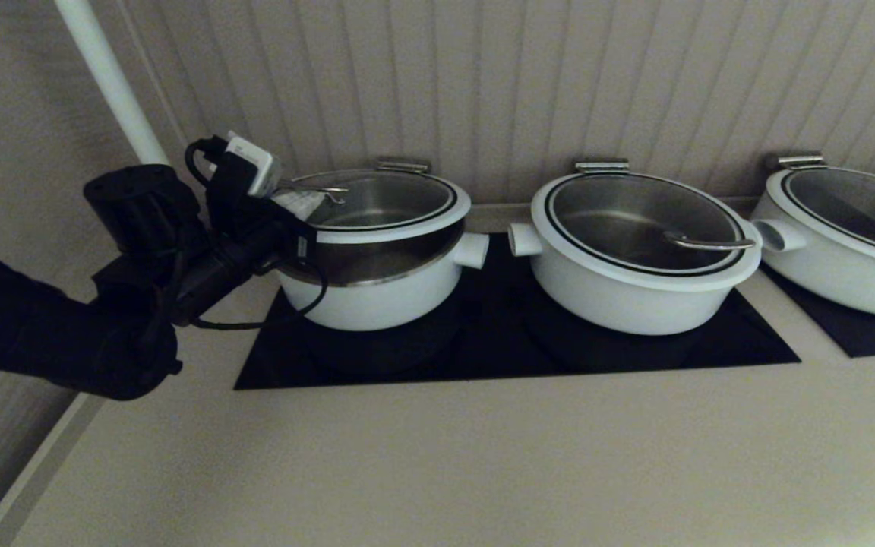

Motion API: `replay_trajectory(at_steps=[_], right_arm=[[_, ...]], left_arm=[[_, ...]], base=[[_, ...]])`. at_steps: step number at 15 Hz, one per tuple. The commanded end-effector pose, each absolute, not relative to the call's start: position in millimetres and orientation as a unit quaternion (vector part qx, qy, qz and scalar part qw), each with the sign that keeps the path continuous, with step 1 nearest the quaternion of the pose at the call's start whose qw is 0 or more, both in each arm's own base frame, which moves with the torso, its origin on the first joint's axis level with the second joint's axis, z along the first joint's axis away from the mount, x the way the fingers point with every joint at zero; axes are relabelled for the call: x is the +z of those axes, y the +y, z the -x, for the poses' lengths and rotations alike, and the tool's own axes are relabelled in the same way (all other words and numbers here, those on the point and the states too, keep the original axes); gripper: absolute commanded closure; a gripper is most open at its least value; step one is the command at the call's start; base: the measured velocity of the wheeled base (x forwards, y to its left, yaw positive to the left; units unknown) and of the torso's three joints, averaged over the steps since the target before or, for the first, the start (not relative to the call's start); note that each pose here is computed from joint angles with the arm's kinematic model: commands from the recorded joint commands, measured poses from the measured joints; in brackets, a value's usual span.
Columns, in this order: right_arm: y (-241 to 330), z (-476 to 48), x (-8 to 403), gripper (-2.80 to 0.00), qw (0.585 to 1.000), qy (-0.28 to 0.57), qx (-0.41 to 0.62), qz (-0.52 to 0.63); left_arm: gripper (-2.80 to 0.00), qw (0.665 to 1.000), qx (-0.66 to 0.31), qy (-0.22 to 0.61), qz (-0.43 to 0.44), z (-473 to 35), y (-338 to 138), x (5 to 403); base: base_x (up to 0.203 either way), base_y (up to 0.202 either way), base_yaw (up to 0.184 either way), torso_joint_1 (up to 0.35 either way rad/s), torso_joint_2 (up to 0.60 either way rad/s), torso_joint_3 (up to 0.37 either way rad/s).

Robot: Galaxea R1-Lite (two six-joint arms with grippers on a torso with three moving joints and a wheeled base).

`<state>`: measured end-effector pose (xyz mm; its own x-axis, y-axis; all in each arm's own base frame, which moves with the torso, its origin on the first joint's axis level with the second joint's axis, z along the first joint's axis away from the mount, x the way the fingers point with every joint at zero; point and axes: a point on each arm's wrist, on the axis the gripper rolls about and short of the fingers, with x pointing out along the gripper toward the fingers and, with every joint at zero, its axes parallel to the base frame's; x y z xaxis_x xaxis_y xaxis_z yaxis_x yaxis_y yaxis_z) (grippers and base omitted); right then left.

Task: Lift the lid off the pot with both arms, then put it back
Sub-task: Open the food pot lid a small opening with the left arm, then hold the pot lid with the right arm

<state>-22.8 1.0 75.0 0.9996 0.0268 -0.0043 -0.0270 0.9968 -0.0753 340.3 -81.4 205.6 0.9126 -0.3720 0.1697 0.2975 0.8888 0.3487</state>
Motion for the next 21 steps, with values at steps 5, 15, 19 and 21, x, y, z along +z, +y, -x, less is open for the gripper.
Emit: replay_trajectory(at_steps=[5,15,19,21], right_arm=[[1.0,22.8,75.0,0.00,0.999,0.002,0.014,0.038],[1.0,22.8,75.0,0.00,0.999,0.002,0.014,0.038],[1.0,22.8,75.0,0.00,0.999,0.002,0.014,0.038],[1.0,22.8,74.9,0.00,0.999,0.002,0.016,0.046]], left_arm=[[0.00,0.964,-0.172,-0.126,-0.160,-336.3,-80.3,211.9],[0.00,0.963,-0.172,-0.129,-0.160,-334.5,-79.9,214.7],[0.00,0.963,-0.173,-0.128,-0.160,-335.4,-80.2,213.3],[0.00,0.963,-0.173,-0.128,-0.160,-334.8,-80.0,214.2]], base=[[0.000,0.000,0.000,0.000,0.00,0.000],[0.000,0.000,0.000,0.000,0.00,0.000],[0.000,0.000,0.000,0.000,0.00,0.000],[0.000,0.000,0.000,0.000,0.00,0.000]])
